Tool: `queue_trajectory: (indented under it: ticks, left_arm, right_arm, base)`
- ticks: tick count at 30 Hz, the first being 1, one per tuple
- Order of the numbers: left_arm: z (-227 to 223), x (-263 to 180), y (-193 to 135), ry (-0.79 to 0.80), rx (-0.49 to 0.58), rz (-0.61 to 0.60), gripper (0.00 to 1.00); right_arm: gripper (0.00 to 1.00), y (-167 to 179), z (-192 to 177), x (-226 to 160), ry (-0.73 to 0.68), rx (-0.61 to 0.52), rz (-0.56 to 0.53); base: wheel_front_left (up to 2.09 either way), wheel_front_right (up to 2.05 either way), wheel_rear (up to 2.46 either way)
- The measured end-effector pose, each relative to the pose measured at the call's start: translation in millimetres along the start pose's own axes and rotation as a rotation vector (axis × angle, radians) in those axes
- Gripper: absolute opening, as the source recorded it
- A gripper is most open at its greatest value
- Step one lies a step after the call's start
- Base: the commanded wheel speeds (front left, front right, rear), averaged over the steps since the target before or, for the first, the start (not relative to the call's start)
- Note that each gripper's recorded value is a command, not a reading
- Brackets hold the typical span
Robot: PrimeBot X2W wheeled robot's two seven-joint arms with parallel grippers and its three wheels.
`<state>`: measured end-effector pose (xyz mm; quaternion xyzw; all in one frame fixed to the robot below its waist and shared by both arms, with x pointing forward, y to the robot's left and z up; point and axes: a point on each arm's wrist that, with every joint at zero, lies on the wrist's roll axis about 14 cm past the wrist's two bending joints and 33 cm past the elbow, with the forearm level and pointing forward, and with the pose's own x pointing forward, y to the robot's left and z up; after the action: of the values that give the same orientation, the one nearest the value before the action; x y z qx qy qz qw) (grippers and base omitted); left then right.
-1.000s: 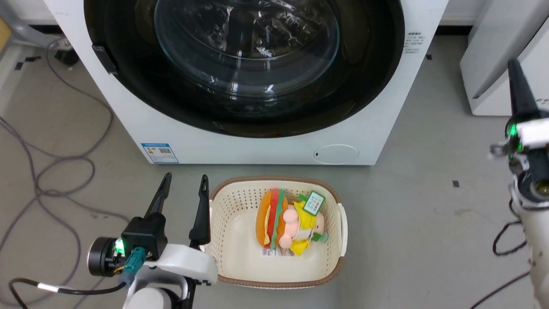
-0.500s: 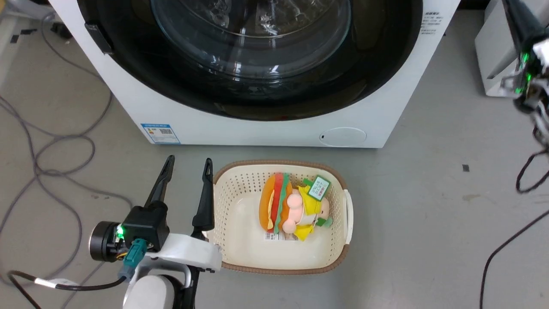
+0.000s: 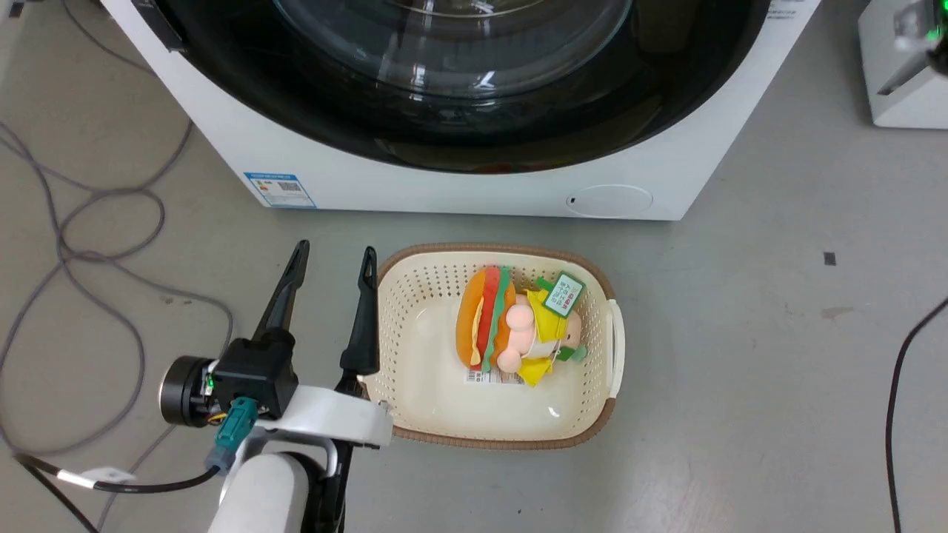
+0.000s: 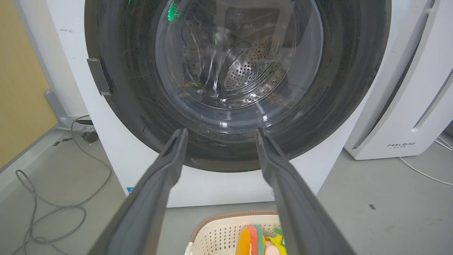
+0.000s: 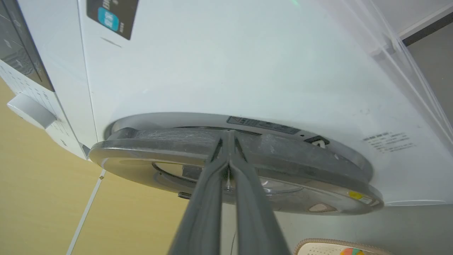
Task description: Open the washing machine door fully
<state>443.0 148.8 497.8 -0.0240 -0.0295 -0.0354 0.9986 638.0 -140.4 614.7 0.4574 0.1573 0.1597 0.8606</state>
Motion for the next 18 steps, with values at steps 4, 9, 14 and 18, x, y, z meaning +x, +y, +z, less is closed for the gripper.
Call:
queue_trajectory:
  ticks: [4, 9, 14, 18]
  left_arm:
    - [-2, 5, 0, -0.004, -0.007, 0.001, 1.00]
    - [-5, 9, 2, -0.007, -0.015, 0.005, 1.00]
    - [-9, 13, 2, -0.005, -0.017, 0.007, 1.00]
    - [-13, 14, 3, -0.001, -0.021, 0.011, 1.00]
  right_arm:
    - [0.00, 11, -4, 14, 0.059, -0.014, 0.004]
    - [0.00, 17, -9, 29, 0.113, -0.032, -0.004]
    - [0.00, 19, -12, 39, 0.156, -0.040, -0.019]
    - [0.00, 20, -12, 45, 0.185, -0.036, -0.029]
  base:
    - [0.00, 0.00, 0.00]
    - [0.00, 0.00, 0.00]
    - [0.00, 0.00, 0.00]
    - [0.00, 0.00, 0.00]
